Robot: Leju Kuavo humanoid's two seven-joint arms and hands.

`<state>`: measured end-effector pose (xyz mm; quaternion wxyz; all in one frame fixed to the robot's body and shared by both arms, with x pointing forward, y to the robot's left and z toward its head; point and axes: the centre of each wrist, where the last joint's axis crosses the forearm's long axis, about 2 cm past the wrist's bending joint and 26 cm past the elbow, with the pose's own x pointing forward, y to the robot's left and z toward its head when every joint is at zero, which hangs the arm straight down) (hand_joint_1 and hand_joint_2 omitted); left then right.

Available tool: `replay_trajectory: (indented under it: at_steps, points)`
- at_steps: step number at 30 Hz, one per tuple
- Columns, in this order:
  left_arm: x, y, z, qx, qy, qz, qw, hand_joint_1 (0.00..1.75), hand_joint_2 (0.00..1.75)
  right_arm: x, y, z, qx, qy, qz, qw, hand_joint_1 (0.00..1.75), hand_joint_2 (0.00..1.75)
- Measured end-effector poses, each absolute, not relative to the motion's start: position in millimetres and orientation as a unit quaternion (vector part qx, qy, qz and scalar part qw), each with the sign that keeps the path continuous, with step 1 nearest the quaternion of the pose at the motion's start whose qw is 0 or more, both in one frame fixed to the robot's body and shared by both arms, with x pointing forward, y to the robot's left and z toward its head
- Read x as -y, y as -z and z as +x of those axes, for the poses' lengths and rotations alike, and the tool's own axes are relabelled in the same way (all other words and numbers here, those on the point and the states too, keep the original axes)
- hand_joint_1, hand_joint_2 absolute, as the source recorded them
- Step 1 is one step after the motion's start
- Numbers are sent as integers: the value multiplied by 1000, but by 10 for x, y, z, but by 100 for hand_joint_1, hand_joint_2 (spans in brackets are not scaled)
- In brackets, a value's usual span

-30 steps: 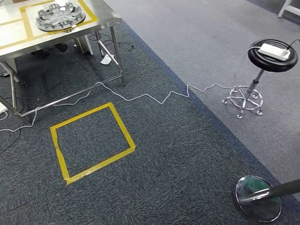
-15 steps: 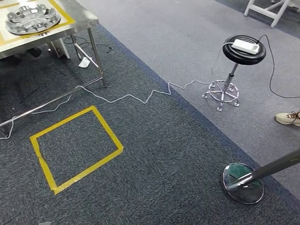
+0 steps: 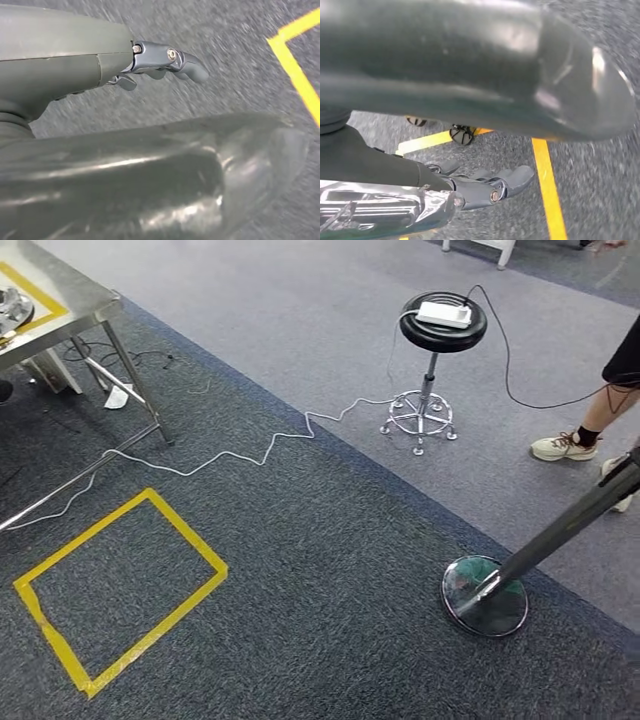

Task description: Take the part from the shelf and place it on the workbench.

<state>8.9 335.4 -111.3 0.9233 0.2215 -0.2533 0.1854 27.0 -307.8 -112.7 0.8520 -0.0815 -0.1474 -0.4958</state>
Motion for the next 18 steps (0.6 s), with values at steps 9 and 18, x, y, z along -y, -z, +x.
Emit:
replay_trajectory:
  at_steps: [9, 18]
  points:
    - [-3434, 1106, 118, 283, -290, 220, 887, 0, 0, 3185, 1127, 220, 158, 533, -101, 825, 0, 0]
    - [-3534, 1095, 111, 347, -424, 214, 809, 0, 0, 3335, 1114, 257, 205, 608, -119, 757, 0, 0]
